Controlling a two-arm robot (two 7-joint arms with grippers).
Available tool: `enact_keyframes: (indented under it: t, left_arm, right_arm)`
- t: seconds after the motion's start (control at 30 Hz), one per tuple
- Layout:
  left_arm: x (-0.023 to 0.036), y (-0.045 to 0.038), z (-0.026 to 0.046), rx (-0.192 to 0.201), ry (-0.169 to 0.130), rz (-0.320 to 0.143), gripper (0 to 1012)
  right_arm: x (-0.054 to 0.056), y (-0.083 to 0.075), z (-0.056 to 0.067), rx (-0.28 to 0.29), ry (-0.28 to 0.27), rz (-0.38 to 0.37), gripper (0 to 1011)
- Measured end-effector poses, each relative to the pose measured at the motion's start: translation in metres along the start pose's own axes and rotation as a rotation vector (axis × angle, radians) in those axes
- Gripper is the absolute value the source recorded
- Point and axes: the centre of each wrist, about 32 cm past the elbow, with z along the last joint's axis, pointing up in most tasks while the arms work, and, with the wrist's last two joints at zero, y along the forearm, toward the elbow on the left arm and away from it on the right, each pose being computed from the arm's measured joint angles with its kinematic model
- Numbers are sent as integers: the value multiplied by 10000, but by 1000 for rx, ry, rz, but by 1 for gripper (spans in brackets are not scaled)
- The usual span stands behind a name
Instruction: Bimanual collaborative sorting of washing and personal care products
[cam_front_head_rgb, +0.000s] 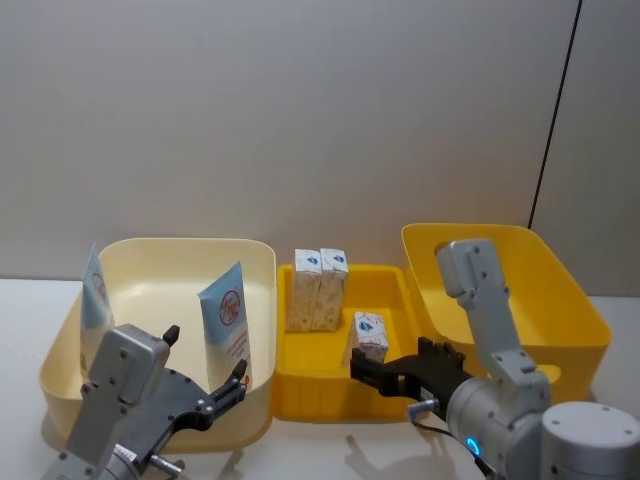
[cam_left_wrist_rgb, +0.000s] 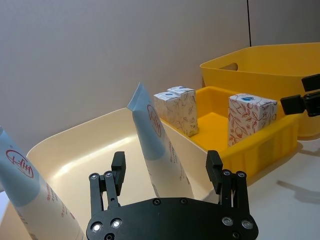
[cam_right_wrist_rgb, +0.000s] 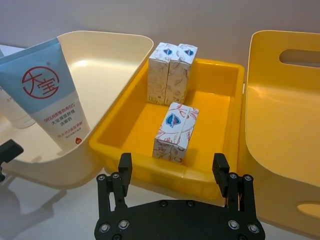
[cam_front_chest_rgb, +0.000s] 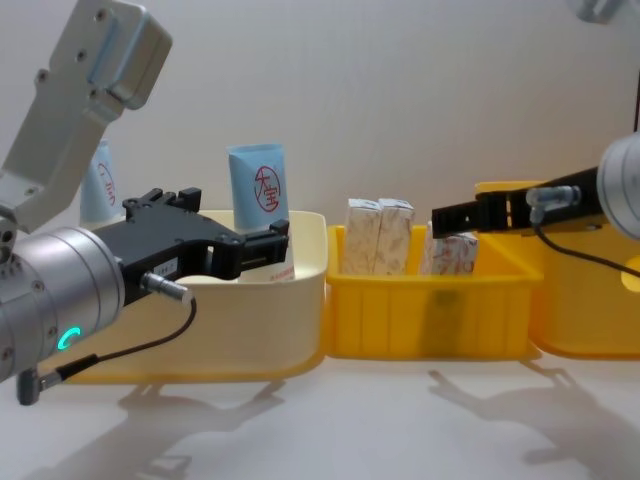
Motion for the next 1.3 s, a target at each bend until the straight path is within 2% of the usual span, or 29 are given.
enact_keyframes:
  t: [0.3, 0.6, 1.3]
  left_arm:
    - [0, 0, 0, 0, 0, 0, 1003]
    - [0, 0, 0, 0, 0, 0, 1003]
    - [0, 0, 0, 0, 0, 0, 1003]
  right_arm:
    - [-20, 90, 56, -8, 29, -16, 1001]
    - [-37, 251, 82, -38, 47, -21, 1001]
    - [-48, 590, 202, -61, 39, -42, 1001]
